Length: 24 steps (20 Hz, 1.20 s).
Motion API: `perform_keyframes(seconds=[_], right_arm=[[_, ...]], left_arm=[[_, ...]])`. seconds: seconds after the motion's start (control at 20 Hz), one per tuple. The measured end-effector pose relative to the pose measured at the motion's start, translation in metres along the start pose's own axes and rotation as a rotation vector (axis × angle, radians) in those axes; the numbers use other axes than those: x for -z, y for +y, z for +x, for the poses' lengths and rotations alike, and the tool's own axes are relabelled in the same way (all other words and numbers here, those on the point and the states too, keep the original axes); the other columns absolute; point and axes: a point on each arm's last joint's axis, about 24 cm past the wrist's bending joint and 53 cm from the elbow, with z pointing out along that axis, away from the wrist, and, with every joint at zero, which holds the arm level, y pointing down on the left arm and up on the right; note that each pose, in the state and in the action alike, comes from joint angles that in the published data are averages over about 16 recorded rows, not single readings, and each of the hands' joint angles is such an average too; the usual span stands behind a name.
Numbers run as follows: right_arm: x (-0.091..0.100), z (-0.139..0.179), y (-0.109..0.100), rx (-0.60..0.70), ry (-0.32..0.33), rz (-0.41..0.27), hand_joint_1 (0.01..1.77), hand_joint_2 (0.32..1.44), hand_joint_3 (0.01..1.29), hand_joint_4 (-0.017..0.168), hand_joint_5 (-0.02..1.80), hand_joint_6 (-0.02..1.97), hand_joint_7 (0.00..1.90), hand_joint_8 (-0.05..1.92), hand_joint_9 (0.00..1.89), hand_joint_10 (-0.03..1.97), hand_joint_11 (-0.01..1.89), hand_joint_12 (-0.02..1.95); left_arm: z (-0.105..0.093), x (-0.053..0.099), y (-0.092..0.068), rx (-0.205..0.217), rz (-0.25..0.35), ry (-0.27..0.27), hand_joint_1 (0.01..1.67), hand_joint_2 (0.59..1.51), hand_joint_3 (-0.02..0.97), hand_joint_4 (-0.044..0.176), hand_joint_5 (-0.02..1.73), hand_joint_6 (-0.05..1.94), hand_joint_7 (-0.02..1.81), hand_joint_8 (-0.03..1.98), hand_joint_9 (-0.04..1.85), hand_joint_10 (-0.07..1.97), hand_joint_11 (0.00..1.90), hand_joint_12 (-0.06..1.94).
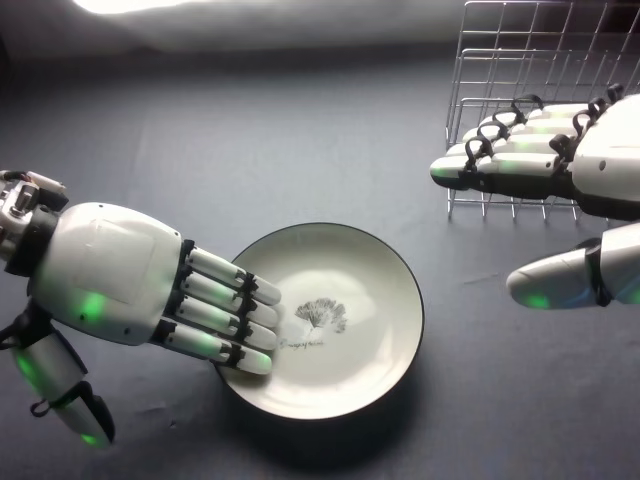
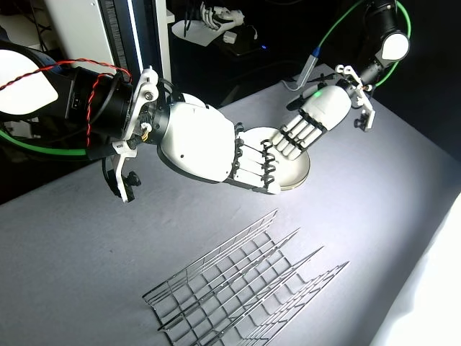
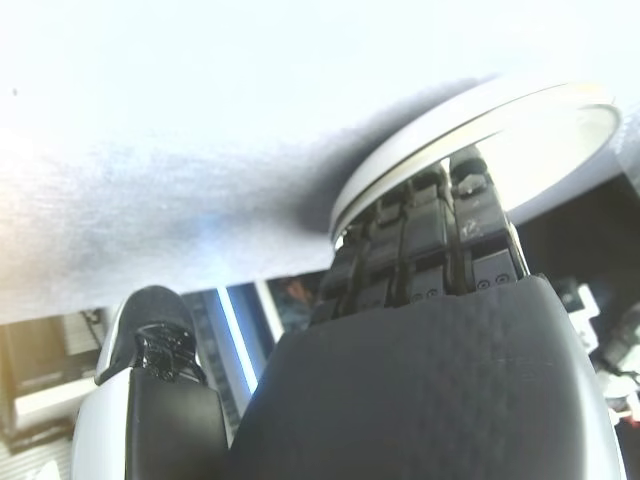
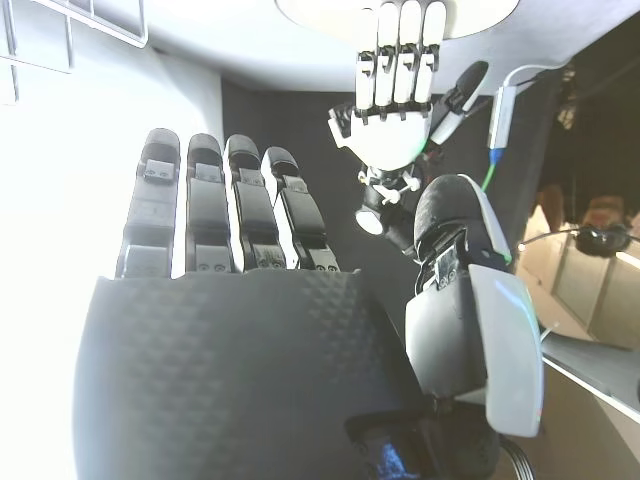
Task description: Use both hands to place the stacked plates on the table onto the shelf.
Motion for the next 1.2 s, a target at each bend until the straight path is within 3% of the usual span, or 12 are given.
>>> perform_keyframes(seconds=[0.35, 1.2], right_arm=[[0.000, 0.000, 0.000, 0.001, 0.001, -0.005, 0.03, 1.25, 0.01, -0.002, 0.02, 0.00, 0.02, 0.02, 0.02, 0.00, 0.02, 0.01], [0.001, 0.000, 0.000, 0.007, 0.000, -0.006, 0.03, 1.25, 0.01, -0.002, 0.02, 0.00, 0.02, 0.02, 0.02, -0.01, 0.02, 0.01]], left_arm=[[-0.002, -0.005, -0.003, -0.004, 0.009, 0.004, 0.02, 1.086, 0.015, -0.010, 0.00, -0.04, 0.00, -0.01, 0.02, -0.01, 0.02, 0.00], [0.000, 0.012, 0.027, 0.042, -0.055, 0.048, 0.02, 1.080, 0.015, 0.000, -0.01, -0.04, -0.01, -0.02, 0.01, -0.01, 0.02, -0.01]])
